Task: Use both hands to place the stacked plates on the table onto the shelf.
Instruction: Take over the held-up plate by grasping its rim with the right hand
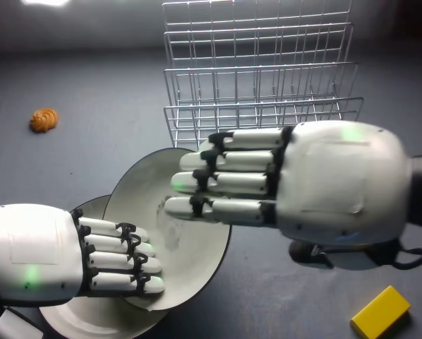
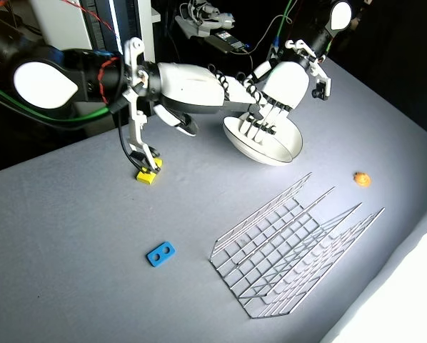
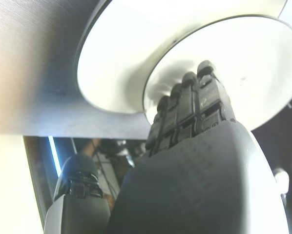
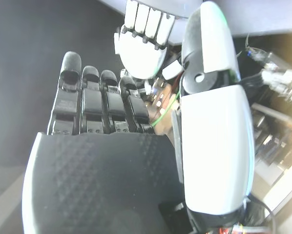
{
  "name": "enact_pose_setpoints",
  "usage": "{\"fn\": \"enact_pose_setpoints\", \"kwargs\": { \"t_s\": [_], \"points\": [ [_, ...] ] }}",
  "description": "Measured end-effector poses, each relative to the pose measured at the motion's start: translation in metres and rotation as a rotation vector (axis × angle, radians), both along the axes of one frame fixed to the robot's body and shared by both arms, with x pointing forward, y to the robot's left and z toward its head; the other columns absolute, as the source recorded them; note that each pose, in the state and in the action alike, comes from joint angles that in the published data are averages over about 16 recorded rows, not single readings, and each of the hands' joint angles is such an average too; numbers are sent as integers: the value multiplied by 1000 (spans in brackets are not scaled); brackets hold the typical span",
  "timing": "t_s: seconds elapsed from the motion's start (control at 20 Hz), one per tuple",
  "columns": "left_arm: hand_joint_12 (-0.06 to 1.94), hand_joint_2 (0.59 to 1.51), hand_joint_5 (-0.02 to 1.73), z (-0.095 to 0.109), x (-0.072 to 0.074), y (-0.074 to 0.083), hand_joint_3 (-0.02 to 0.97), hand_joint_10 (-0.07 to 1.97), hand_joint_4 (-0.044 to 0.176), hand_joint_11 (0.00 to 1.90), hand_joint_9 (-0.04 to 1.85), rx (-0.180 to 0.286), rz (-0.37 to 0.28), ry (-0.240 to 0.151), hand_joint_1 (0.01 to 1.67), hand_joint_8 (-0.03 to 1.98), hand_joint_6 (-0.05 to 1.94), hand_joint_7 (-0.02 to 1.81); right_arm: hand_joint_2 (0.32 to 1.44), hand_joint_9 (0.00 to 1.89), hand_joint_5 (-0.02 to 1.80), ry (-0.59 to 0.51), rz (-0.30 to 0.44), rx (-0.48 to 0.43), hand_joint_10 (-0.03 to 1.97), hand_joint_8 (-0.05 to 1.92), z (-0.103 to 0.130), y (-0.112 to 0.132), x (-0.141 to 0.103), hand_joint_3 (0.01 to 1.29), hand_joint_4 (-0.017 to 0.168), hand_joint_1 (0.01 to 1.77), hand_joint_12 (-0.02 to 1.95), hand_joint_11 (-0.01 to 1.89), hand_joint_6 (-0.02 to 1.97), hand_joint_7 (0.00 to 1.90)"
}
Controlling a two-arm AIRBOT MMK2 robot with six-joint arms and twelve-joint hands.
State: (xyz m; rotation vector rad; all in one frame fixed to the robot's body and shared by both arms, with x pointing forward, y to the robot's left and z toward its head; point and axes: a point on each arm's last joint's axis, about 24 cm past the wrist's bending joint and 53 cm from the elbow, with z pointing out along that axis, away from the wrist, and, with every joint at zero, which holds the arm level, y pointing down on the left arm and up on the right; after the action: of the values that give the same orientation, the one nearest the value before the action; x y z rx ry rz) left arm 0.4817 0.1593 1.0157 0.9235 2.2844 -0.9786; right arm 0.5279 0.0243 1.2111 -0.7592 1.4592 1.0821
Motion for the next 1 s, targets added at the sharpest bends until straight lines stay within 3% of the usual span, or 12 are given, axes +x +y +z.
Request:
{"fn": "enact_pose_setpoints", "kwargs": {
  "t_s": [0.6, 1.0],
  "points": [
    [4, 1148, 47, -1, -1, -3, 22, -9, -2, 21, 8, -5, 1, 3, 21, 3, -13, 16, 980, 133, 81, -65, 12, -29, 5, 11, -21, 42, 24, 16, 8, 1212, 671, 15, 19, 103],
    [2, 1150, 45, 0, 0, -4, 22, -9, -3, 20, 7, -9, 2, 4, 21, 5, -16, 18, 997, 362, 306, -74, 0, -22, 5, 12, -30, 64, 42, 17, 8, 1230, 908, 68, 19, 353]
  ]
}}
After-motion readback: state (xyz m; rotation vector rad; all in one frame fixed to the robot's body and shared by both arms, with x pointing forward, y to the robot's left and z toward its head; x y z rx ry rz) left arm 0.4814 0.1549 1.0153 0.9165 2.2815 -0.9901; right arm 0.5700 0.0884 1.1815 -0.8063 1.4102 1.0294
